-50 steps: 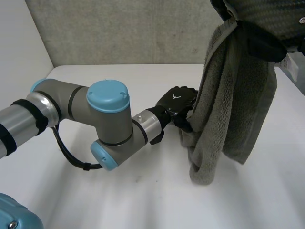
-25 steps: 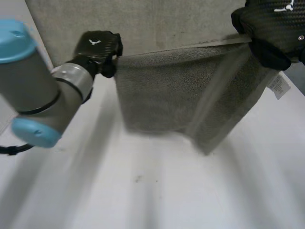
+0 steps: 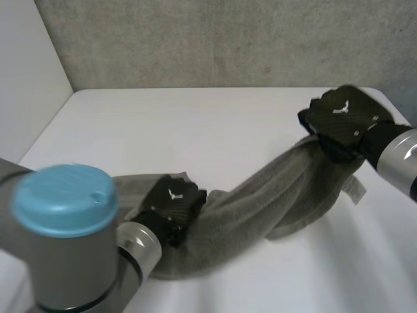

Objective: Fold the towel.

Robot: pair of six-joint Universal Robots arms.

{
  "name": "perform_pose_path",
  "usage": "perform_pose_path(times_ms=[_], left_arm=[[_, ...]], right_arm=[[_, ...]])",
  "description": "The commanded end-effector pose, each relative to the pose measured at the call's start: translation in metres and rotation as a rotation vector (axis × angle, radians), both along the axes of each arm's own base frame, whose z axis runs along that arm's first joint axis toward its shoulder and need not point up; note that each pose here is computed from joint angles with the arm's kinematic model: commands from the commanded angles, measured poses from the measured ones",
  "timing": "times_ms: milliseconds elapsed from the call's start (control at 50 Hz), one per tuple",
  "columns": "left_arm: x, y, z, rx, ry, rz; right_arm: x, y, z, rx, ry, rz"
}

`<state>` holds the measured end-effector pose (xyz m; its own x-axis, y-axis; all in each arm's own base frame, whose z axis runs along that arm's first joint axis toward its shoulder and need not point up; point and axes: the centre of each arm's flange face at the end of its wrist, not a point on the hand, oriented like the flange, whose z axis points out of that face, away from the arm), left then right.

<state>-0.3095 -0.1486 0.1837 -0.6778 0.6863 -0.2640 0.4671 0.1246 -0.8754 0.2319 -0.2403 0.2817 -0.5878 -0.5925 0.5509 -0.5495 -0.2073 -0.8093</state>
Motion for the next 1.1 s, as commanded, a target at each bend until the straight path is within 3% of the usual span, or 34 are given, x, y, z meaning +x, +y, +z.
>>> perform_pose_path(times_ms=[20, 200, 300, 360, 460, 660, 1100], left_arm=[[-0.008, -0.005, -0.009, 0.020, -0.003, -0.005], [-0.012, -0.012, 0.018, -0.052, 0.052, -0.008], [-0.008, -0.034, 0.027, -0.082, 0.070, 0.041], [0.003, -0.055, 0.025, -0.103, 0.039, 0.090], [0.027, -0.085, 0.007, -0.135, -0.126, 0.118], [0.044, -0.080, -0.026, -0.013, -0.150, 0.016], [0.042, -0.091, -0.066, -0.017, -0.150, 0.018]], right_arm=[[0.001, -0.002, -0.028, 0.053, 0.047, 0.009], [0.001, -0.005, -0.045, 0.057, 0.055, 0.008], [0.001, -0.004, -0.054, 0.068, 0.059, 0.008], [0.000, -0.003, -0.057, 0.071, 0.060, 0.007], [-0.002, -0.004, -0.060, 0.070, 0.059, -0.001], [-0.003, -0.006, -0.060, 0.058, 0.054, -0.005], [-0.003, -0.001, -0.070, 0.066, 0.058, -0.003]])
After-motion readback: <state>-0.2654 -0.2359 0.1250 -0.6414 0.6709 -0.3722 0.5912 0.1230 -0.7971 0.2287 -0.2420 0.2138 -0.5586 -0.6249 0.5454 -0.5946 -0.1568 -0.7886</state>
